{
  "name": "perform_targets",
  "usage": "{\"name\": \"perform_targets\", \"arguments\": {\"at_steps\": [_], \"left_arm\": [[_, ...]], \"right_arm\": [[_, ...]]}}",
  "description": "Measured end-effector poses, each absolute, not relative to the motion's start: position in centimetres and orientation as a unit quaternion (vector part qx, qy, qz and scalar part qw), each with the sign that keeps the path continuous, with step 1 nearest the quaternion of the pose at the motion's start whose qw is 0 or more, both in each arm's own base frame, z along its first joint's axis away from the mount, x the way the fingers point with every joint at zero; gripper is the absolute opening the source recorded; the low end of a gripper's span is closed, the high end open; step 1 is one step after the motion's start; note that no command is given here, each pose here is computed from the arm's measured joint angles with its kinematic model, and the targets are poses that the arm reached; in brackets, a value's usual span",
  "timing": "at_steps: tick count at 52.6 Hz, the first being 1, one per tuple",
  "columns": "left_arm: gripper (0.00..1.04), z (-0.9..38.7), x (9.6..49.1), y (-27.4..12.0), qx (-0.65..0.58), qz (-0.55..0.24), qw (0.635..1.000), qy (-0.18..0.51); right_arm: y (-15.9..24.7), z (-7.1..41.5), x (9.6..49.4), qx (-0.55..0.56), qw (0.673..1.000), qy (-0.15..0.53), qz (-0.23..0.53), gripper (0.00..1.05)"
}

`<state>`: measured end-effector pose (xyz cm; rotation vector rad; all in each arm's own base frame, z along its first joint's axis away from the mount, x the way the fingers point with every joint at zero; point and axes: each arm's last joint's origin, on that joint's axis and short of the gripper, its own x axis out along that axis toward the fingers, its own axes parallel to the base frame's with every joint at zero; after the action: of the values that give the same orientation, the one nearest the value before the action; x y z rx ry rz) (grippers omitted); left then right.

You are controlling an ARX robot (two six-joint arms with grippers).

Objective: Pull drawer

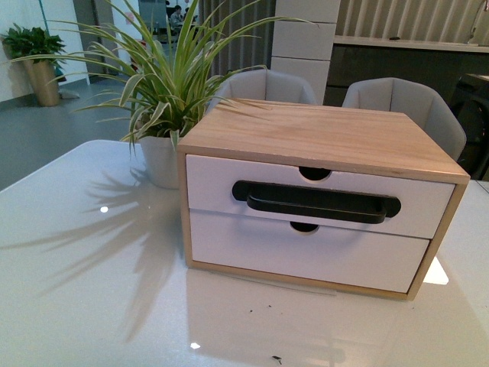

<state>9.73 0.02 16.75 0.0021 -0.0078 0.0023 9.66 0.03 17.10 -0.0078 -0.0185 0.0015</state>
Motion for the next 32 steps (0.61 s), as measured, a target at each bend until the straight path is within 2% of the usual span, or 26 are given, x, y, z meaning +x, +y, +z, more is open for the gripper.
{"name": "perform_targets", "arguments": {"at_steps": [32], "left_arm": [[0.97,16.75,9.73,0.02,0.001,0.001,1.000,-0.004]], "right_arm": [[0.03,17.10,9.66,-0.004,1.000,-0.009,0.001,0.96]]}}
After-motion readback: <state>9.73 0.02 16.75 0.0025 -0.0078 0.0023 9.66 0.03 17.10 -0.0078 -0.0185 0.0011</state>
